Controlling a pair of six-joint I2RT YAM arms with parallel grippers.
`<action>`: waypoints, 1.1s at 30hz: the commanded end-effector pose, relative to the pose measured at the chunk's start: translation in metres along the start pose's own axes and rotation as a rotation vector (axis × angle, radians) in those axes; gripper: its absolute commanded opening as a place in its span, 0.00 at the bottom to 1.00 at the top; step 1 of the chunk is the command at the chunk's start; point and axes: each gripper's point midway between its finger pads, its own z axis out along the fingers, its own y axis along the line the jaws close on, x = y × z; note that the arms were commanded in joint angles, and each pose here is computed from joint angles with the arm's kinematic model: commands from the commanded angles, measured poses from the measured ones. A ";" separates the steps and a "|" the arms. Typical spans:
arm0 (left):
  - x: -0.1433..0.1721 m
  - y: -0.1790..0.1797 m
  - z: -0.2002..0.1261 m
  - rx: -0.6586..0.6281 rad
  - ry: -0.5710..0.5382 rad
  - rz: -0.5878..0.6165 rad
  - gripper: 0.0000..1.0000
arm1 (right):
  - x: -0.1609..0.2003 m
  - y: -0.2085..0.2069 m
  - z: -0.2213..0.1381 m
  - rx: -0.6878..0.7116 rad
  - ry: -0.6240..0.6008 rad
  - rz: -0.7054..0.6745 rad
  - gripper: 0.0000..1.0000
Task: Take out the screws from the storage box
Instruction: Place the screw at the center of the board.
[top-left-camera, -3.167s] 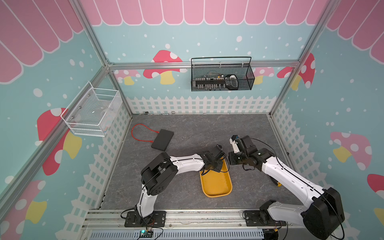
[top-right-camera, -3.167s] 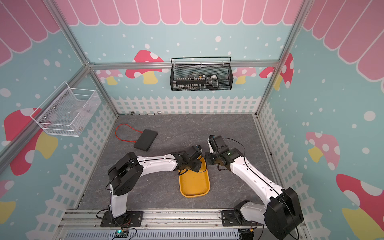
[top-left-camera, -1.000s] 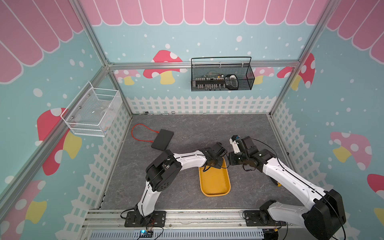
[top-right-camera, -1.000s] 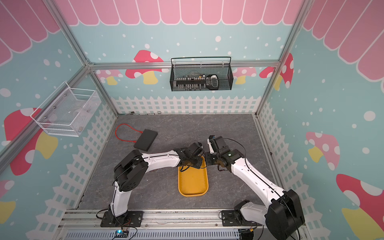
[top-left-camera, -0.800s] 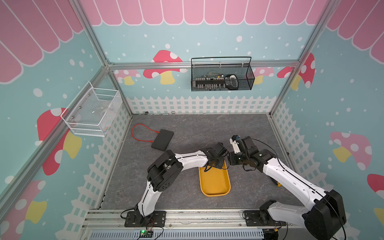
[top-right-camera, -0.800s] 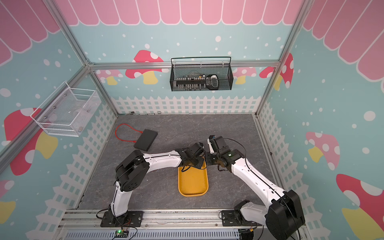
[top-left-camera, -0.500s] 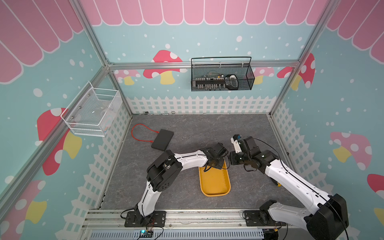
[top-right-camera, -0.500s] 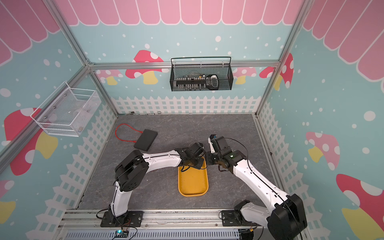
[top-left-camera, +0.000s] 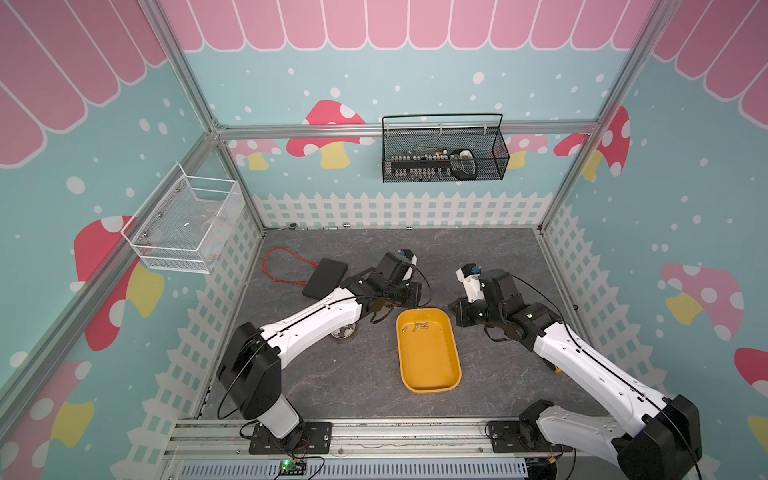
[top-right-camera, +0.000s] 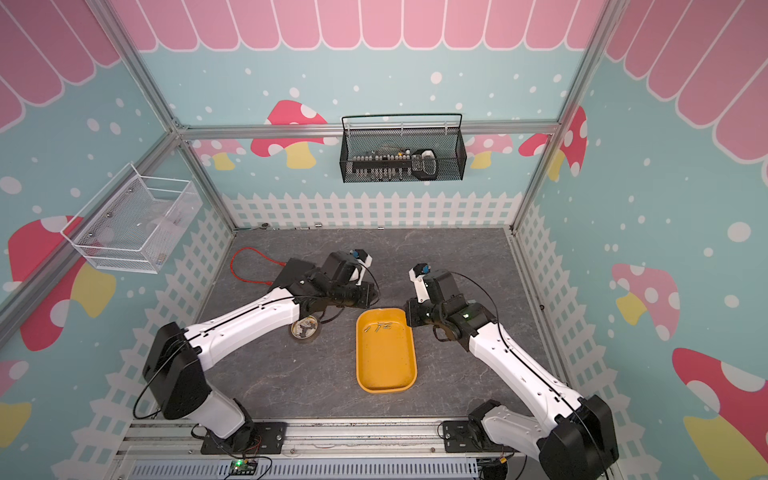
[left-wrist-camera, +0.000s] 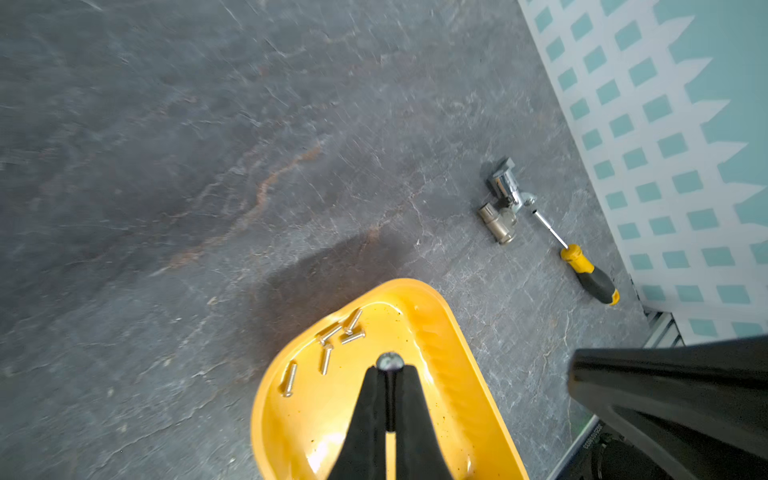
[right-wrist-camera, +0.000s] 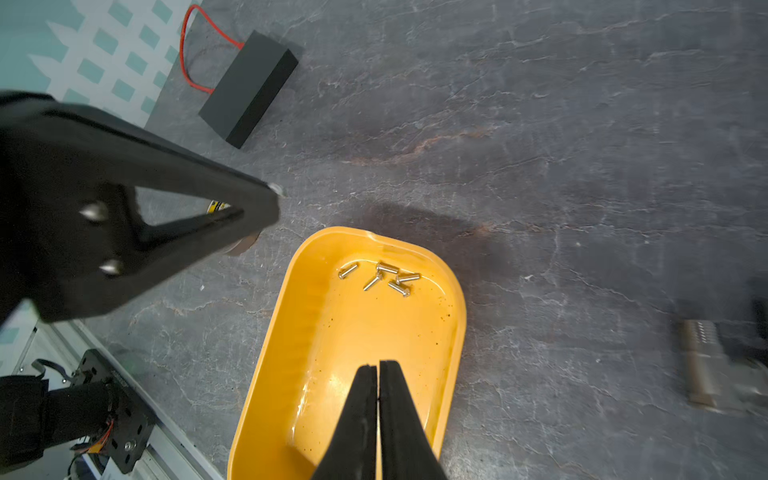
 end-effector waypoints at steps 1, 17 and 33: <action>0.036 0.050 0.002 -0.095 0.066 -0.076 0.00 | 0.012 0.014 0.020 -0.056 0.059 -0.050 0.09; 0.128 0.118 0.023 -0.190 0.143 -0.172 0.00 | 0.062 0.019 0.113 0.051 0.315 0.005 0.22; 0.156 0.122 0.041 -0.225 0.213 -0.137 0.13 | 0.074 0.006 0.152 0.150 0.396 0.005 0.28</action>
